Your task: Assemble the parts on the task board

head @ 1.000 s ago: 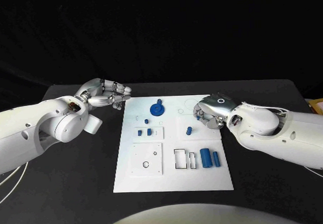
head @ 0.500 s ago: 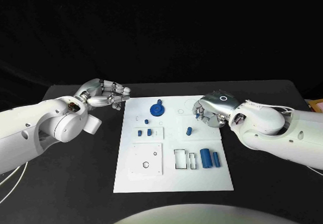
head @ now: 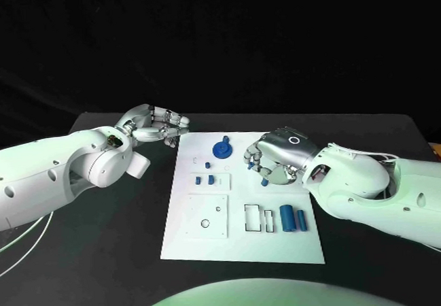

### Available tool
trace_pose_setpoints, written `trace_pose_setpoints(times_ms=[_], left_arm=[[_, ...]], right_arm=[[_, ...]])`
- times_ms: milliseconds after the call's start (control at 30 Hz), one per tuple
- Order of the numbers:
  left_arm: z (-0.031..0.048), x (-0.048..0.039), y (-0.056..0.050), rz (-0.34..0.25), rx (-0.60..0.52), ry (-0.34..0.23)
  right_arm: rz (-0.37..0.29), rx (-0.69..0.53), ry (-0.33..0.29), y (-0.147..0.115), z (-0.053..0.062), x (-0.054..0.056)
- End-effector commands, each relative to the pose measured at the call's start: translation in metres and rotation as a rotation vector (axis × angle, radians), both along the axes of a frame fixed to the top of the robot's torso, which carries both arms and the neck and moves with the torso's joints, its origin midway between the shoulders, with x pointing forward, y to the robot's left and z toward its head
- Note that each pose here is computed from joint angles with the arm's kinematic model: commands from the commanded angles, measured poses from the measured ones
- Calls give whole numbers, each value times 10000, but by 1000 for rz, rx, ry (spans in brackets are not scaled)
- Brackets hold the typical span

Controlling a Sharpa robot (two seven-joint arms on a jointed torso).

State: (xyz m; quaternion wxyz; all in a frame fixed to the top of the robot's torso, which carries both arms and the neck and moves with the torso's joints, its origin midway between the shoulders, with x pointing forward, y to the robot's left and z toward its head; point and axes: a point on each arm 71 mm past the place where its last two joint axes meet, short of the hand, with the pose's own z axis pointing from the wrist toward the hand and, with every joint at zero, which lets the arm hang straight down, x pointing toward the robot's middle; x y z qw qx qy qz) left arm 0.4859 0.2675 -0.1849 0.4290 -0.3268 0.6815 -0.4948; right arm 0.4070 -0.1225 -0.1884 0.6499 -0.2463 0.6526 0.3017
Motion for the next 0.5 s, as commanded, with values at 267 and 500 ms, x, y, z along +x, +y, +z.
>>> trace_pose_setpoints(times_ms=[267,500], left_arm=[[-1,45,-140,-14,-46,4],[-2,69,-194,-3,-62,1]], right_arm=[[129,37,41,513,-112,-203],[162,43,83,691,-273,-301]])
